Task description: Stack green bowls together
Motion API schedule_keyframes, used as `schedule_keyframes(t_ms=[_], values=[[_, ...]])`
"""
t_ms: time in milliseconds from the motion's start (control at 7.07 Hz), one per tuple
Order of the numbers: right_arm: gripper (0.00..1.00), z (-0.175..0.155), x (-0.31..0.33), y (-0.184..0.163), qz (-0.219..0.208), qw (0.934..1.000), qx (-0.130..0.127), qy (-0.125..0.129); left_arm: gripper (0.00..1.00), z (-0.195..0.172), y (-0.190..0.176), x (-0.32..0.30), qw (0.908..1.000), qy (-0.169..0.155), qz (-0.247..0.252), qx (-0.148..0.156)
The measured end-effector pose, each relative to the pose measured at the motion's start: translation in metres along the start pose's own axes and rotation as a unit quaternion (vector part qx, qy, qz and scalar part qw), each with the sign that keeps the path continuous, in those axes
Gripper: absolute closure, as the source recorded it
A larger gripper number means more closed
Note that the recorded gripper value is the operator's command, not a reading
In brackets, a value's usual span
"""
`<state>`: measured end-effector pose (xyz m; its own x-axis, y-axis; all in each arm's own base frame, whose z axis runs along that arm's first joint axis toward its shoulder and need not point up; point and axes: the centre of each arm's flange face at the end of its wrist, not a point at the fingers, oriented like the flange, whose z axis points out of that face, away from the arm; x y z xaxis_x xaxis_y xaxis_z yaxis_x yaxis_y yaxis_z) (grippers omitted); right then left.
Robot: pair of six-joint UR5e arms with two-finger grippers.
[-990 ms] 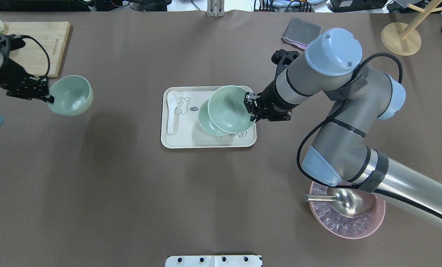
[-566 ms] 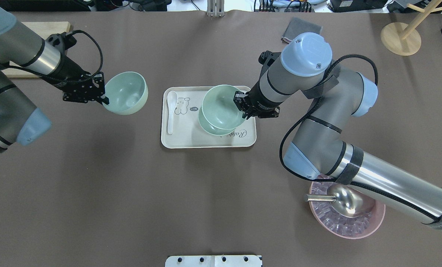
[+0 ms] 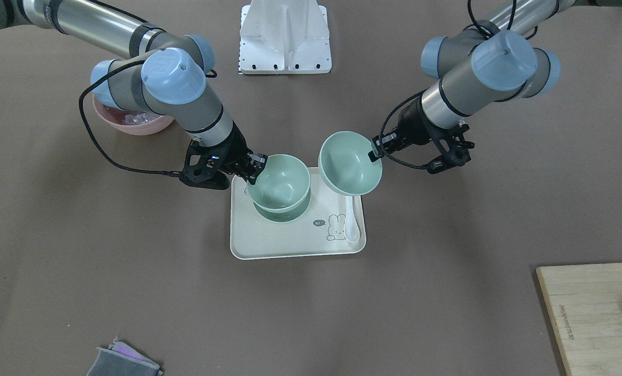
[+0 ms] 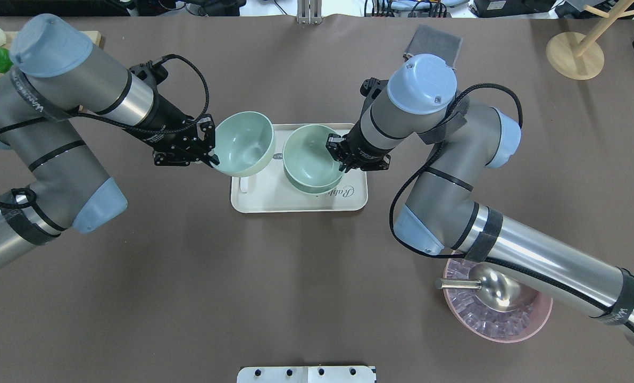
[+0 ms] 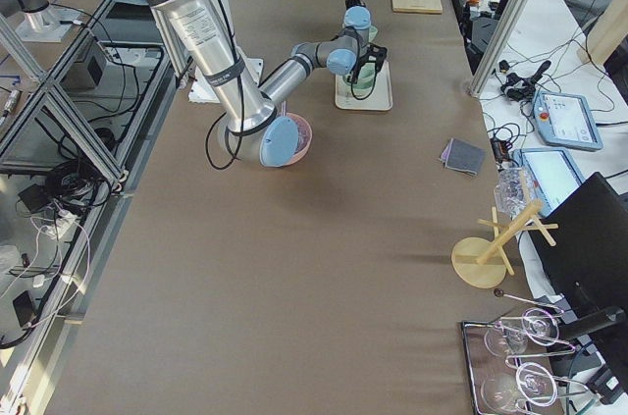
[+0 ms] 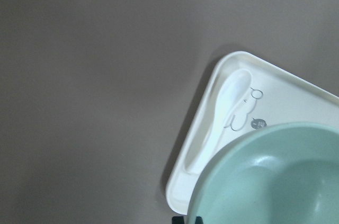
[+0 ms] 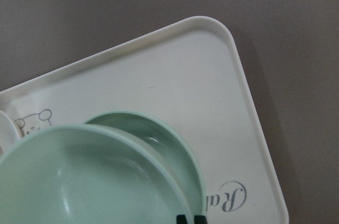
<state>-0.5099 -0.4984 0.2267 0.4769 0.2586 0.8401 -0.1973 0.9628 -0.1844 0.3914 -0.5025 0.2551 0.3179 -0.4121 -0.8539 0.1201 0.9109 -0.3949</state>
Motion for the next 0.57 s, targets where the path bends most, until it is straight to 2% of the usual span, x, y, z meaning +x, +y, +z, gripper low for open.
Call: schedule_keyframes(t_ms=[141, 283, 566], values=[[0.44, 0.002, -0.005, 0.001, 0.000, 1.0000, -0.001, 0.000, 1.00, 0.000, 0.006, 0.006, 1.0000, 0.003, -0.002, 0.000], [0.00, 0.003, -0.007, 0.001, 0.000, 1.0000, -0.001, 0.000, 1.00, -0.002, 0.009, 0.010, 1.0000, 0.007, -0.004, -0.001], [0.00, -0.007, -0.014, -0.005, -0.001, 1.0000, 0.002, -0.008, 1.00, -0.008, 0.019, 0.034, 0.9998, 0.013, -0.017, -0.003]])
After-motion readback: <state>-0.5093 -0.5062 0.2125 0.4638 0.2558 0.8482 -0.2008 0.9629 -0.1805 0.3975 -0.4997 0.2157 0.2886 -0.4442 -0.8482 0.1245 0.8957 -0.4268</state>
